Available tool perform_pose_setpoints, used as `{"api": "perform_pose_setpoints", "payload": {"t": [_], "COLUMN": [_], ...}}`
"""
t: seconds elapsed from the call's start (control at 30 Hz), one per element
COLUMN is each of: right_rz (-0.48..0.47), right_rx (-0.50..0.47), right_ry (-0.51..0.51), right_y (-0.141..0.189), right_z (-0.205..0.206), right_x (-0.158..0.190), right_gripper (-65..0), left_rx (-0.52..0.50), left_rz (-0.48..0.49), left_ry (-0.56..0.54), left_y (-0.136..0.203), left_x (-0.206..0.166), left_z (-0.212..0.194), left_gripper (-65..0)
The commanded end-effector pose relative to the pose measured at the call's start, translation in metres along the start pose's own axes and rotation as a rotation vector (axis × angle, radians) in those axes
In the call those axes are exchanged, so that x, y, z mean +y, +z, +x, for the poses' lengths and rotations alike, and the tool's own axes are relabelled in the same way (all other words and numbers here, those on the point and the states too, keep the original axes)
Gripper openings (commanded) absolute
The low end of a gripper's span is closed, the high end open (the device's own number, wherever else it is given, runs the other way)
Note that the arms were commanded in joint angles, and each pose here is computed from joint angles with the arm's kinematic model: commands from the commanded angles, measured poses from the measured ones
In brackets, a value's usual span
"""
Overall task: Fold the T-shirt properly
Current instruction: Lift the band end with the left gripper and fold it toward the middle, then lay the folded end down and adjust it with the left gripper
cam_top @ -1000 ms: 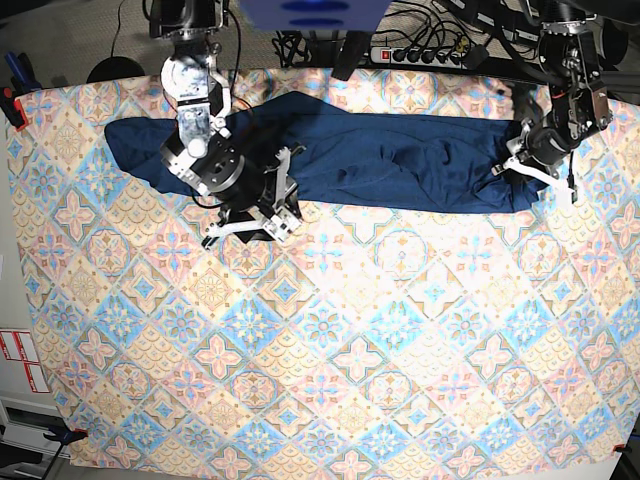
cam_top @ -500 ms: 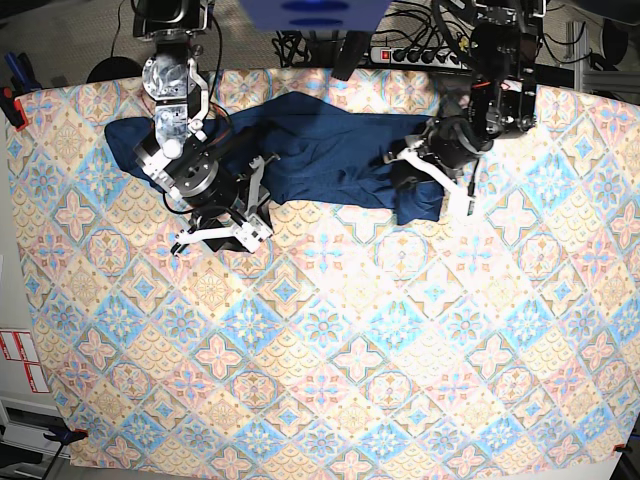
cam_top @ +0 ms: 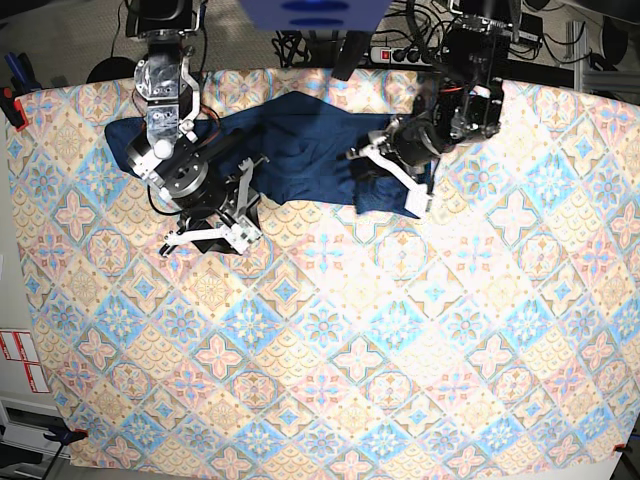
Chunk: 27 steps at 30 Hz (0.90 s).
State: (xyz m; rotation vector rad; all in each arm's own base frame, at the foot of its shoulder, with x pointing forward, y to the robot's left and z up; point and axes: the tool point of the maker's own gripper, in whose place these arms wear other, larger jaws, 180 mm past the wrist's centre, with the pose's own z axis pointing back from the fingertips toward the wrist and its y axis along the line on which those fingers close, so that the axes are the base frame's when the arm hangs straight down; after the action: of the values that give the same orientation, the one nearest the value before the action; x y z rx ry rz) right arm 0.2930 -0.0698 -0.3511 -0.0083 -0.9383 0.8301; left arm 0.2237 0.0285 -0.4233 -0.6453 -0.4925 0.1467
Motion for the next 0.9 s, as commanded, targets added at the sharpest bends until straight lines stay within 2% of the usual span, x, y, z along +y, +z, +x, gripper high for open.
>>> {"api": "perform_pose_setpoints", "payload": {"t": [0.0,0.17,0.37,0.47,0.7,0.87], "right_rz": [-0.021,-0.021,-0.021,-0.021,-0.021,-0.021], "right_rx": [-0.057,-0.057,-0.058,-0.058,-0.058,-0.058], "right_ry": [0.0,0.0,0.0,0.0,0.0,0.0], "right_y": [0.003,0.003,0.003,0.003,0.003,0.003], "right_z": [0.015,0.015,0.016,0.016,0.016,0.016], "right_x": [-0.007,-0.007,-0.007,-0.007,-0.007,-0.007], "right_gripper": [-45.8,-45.8,-45.8,-45.8,-45.8,-45.8], "left_rx": [-0.009,0.025,0.017,0.004,-0.062,-0.017], "left_rz": [-0.043,-0.071,-0.072,-0.075,-0.069,-0.085], "left_ry": [-0.009,-0.038,-0.04,-0.045,-0.066,-0.131], "left_y": [-0.003,-0.009,-0.008,-0.005,-0.001,-0.002], "left_x": [-0.013,-0.026,-0.027,-0.029,-0.026,-0.032], "left_z": [0.003,-0.009,-0.007,-0.003,0.01,-0.002], "left_gripper": [-62.6,-51.9,-28.6,-21.7,-20.2,-20.3]}}
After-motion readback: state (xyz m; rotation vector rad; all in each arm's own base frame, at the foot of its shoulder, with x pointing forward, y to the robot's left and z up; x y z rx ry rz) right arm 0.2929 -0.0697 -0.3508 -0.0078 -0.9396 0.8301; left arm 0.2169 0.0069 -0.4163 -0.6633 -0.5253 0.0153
